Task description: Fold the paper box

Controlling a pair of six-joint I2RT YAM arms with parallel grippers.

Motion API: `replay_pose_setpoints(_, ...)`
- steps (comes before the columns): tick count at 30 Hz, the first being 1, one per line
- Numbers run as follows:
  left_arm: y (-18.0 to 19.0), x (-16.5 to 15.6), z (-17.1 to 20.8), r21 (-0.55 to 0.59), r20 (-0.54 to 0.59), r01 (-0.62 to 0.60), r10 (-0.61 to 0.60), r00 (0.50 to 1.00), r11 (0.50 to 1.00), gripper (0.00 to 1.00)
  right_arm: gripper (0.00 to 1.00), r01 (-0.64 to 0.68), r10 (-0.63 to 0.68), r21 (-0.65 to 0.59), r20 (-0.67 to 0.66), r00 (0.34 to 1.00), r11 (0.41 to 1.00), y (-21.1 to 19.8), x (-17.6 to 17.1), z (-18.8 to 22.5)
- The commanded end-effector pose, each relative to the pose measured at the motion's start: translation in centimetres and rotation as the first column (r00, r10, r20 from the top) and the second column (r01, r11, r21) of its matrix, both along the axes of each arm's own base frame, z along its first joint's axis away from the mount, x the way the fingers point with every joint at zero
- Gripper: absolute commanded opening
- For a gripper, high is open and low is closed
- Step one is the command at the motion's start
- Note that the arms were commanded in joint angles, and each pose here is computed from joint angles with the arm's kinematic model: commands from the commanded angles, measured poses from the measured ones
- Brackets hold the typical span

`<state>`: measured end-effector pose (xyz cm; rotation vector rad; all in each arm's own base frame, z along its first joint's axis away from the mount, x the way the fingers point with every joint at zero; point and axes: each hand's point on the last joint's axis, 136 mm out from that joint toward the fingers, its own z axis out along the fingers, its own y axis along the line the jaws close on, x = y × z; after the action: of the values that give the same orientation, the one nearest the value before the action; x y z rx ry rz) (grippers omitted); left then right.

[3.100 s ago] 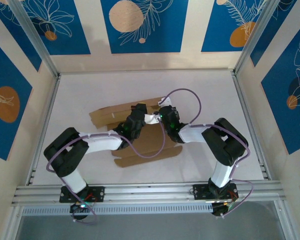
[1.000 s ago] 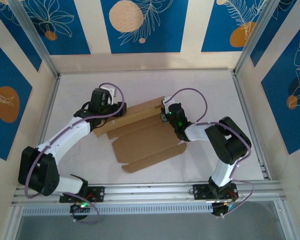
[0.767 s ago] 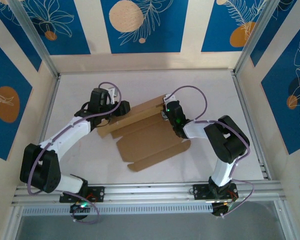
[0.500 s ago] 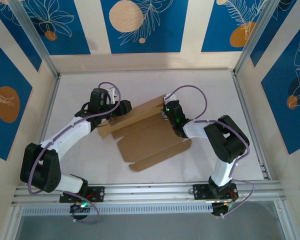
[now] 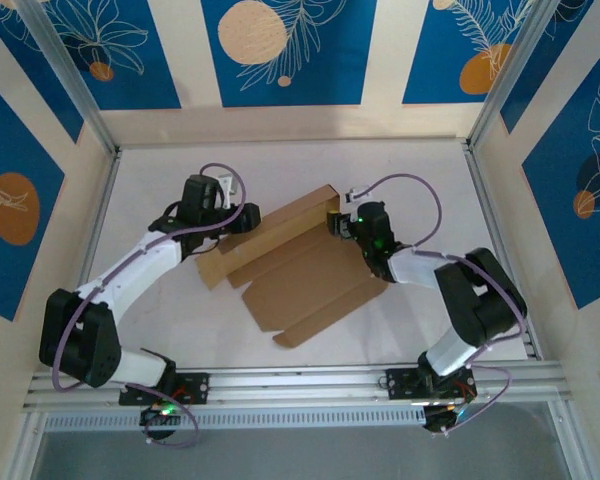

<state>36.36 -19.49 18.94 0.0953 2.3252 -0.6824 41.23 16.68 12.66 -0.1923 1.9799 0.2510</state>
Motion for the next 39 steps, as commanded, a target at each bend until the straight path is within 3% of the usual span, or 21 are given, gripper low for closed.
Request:
replay_pose_setpoints(1,0.1,0.3,2.5,0.064,0.085,0.016,-0.022,0.996,0.998,0.58,0.73,-0.005,0.000,0.142,0.036,0.999,0.990,-1.0,-0.6,2.8)
replay_pose_setpoints(7,-1.7,2.2,3.1,0.072,0.109,0.054,-0.062,0.992,0.996,0.63,0.61,0.018,-0.010,0.182,-0.042,0.999,0.983,-3.1,-0.8,4.6)
replay_pose_setpoints(11,-3.5,4.6,3.2,0.099,0.114,0.110,-0.121,0.986,0.989,0.67,0.56,-0.195,0.195,0.074,0.003,0.981,0.978,-0.6,-1.7,4.4)
replay_pose_setpoints(15,-5.4,6.7,2.4,0.106,0.105,0.194,-0.205,0.973,0.975,0.67,0.59,-0.326,0.326,0.010,0.026,0.945,0.945,2.4,-2.3,3.1)
replay_pose_setpoints(22,-9.7,8.4,-0.6,-0.139,0.009,0.356,-0.359,0.933,0.924,0.62,0.66,-0.168,0.166,-0.059,-0.024,0.986,0.984,2.0,0.7,0.2)
replay_pose_setpoints(26,-10.8,9.7,-1.9,-0.171,-0.020,0.372,-0.381,0.924,0.912,0.61,0.65,-0.186,0.183,-0.064,-0.048,0.982,0.980,2.4,1.4,-0.8)
replay_pose_setpoints(30,-11.9,10.4,-3.3,-0.208,-0.063,0.399,-0.419,0.906,0.893,0.54,0.62,-0.199,0.196,-0.079,-0.047,0.980,0.977,2.9,2.1,-1.2)
replay_pose_setpoints(35,-12.8,10.5,-4.8,-0.272,-0.110,0.398,-0.439,0.892,0.876,0.45,0.55,-0.199,0.194,-0.087,-0.063,0.979,0.976,3.1,2.9,-1.7)
replay_pose_setpoints(39,-12.4,10.5,-5.5,-0.259,-0.120,0.393,-0.433,0.893,0.882,0.42,0.47,-0.218,0.214,-0.094,-0.055,0.975,0.971,3.4,2.4,-1.8)
